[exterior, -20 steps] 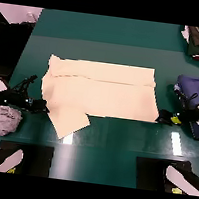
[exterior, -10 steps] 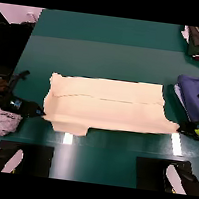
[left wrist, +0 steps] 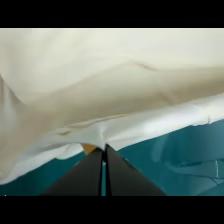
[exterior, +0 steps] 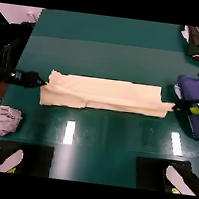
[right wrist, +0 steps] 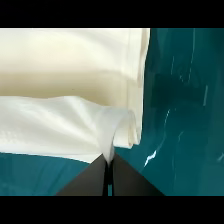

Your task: Fold the shirts.

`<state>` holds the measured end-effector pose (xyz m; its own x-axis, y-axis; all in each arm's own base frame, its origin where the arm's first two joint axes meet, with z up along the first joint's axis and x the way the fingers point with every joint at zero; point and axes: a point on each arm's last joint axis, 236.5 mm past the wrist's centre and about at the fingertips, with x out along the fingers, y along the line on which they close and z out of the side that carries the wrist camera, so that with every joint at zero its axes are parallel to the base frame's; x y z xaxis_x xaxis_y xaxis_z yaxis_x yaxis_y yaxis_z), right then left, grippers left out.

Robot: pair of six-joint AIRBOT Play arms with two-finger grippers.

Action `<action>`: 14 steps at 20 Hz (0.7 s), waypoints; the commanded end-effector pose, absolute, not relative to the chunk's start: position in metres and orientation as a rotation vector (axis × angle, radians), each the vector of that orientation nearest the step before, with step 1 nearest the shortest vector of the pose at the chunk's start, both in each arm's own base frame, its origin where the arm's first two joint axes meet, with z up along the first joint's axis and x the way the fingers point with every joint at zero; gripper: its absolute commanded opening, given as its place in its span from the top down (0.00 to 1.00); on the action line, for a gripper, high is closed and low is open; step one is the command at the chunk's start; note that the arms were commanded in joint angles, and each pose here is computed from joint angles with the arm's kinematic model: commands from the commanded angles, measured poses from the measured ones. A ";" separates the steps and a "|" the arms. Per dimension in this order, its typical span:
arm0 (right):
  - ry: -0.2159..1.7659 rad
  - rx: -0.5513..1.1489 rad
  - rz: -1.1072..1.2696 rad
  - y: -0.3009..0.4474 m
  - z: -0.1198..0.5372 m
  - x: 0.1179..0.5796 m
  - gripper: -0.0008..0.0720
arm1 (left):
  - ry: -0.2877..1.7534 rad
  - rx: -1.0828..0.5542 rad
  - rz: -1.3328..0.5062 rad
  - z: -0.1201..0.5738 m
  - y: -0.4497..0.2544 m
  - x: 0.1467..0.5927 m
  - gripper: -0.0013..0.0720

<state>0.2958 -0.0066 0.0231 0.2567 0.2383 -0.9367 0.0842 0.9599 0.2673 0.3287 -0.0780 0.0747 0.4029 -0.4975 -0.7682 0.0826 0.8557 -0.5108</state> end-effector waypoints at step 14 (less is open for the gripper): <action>1.358 0.582 0.280 0.005 -0.010 0.390 0.25 | 1.161 -0.549 -0.364 0.033 -0.075 0.392 0.31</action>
